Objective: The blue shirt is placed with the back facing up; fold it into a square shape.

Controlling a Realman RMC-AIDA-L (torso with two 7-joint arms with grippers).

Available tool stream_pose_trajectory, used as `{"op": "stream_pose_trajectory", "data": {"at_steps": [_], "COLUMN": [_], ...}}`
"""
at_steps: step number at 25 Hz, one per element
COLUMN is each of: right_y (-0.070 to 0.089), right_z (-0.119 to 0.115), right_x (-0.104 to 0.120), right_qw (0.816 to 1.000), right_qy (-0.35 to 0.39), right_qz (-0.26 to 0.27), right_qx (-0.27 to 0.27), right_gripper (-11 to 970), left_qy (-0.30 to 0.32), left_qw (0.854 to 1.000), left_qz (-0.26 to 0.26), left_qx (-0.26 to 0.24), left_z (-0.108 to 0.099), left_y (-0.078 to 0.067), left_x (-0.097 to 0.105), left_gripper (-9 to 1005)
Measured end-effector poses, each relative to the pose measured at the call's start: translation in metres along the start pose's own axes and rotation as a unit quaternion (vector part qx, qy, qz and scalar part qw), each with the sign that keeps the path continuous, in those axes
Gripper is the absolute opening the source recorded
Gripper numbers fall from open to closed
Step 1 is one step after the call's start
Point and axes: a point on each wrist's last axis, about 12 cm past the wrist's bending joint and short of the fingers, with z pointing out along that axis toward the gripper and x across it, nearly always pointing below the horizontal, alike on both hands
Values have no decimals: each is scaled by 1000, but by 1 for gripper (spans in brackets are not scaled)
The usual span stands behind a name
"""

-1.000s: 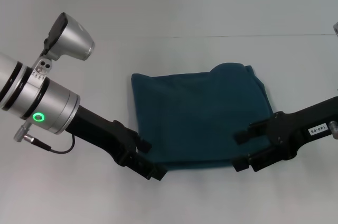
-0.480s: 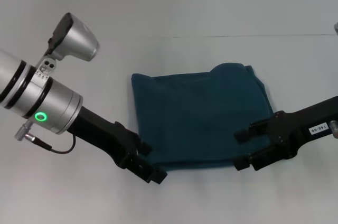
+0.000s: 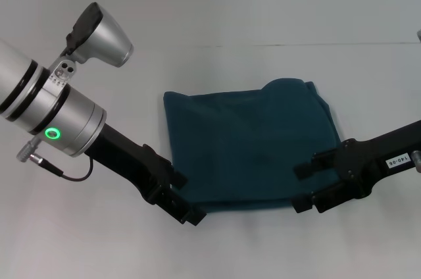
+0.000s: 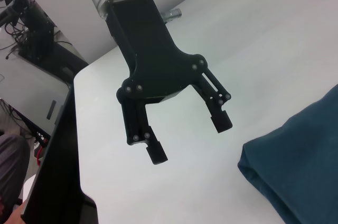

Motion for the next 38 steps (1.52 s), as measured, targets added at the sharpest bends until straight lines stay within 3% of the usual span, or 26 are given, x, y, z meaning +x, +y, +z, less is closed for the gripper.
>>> {"op": "stream_pose_trajectory", "data": {"at_steps": [28, 38], "right_y": [4, 0], "right_z": [1, -5], "right_x": [0, -1], "right_qw": [1000, 999], "right_qy": [-5, -31], "right_qz": [-7, -5], "right_qx": [-18, 2], "right_gripper": [913, 914], "left_qy": [-18, -20], "left_qw": [1000, 1000], "left_qz": [-15, -15], "left_qx": [8, 5], "left_z": [0, 2], "left_y": [0, 1], "left_x": [4, 3], "left_gripper": [949, 949]}}
